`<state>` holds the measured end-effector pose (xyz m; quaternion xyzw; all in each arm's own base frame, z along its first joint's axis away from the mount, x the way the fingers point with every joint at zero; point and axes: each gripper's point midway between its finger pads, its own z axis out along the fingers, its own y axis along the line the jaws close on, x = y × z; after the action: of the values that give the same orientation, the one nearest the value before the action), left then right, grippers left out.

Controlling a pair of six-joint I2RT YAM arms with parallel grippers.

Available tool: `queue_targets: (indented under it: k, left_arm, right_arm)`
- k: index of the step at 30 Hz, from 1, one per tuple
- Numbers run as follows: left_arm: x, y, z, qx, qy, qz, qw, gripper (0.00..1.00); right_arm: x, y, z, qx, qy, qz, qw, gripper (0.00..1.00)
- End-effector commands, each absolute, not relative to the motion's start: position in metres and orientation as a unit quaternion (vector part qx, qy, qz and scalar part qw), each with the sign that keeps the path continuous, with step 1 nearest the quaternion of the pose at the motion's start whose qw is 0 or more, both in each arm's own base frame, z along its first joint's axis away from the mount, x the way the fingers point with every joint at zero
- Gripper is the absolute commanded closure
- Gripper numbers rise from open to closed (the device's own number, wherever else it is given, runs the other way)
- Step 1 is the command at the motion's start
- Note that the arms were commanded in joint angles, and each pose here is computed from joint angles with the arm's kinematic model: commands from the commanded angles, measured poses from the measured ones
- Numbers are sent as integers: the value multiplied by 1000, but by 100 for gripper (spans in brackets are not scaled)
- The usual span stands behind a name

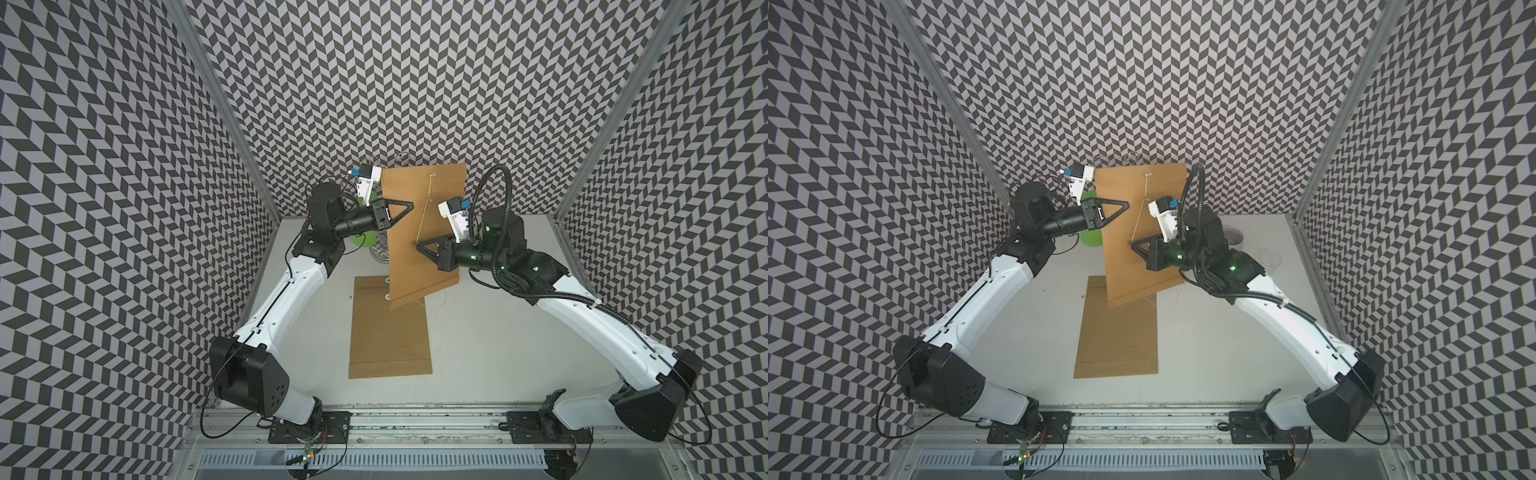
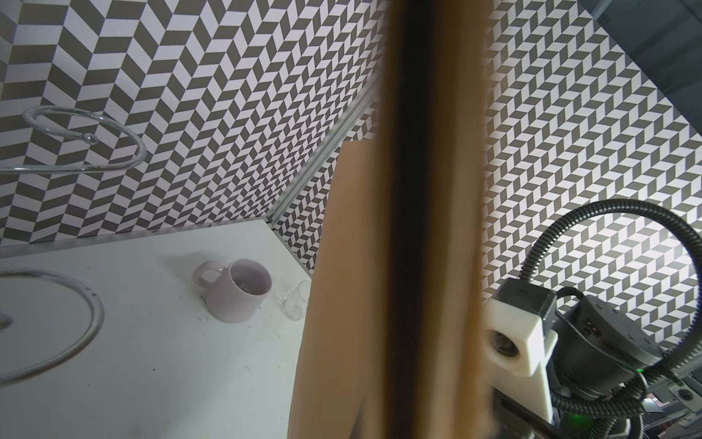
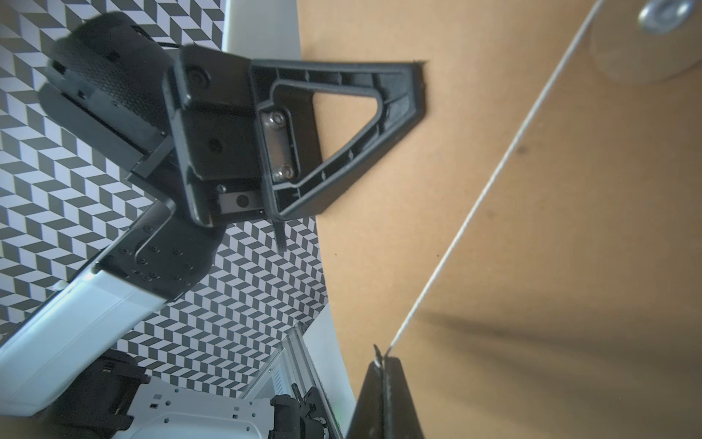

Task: Close the mouth of the file bag
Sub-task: Close the file bag.

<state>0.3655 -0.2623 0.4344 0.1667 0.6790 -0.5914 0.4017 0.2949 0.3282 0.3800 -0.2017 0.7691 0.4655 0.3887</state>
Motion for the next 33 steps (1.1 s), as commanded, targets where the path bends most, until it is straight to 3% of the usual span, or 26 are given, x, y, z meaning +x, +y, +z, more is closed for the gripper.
queue_targets:
  k: [1,7,15,33]
  left_arm:
    - [354,-257,464,190,649,-598,431,100]
    - [351,-256,470,192,642,-604,432,100]
    - [346,-252,472,194,642,-602,433,100]
    - [343,-248,457,186,655,-596,426,100]
  right_arm:
    - [295,338,387,-205,751,495,387,100]
    - [300,334,356,-192,769,489,365,100]
    - [342,287,332,-146,800,439,383,100]
    - [419,205,384,-74,799,352,482,100]
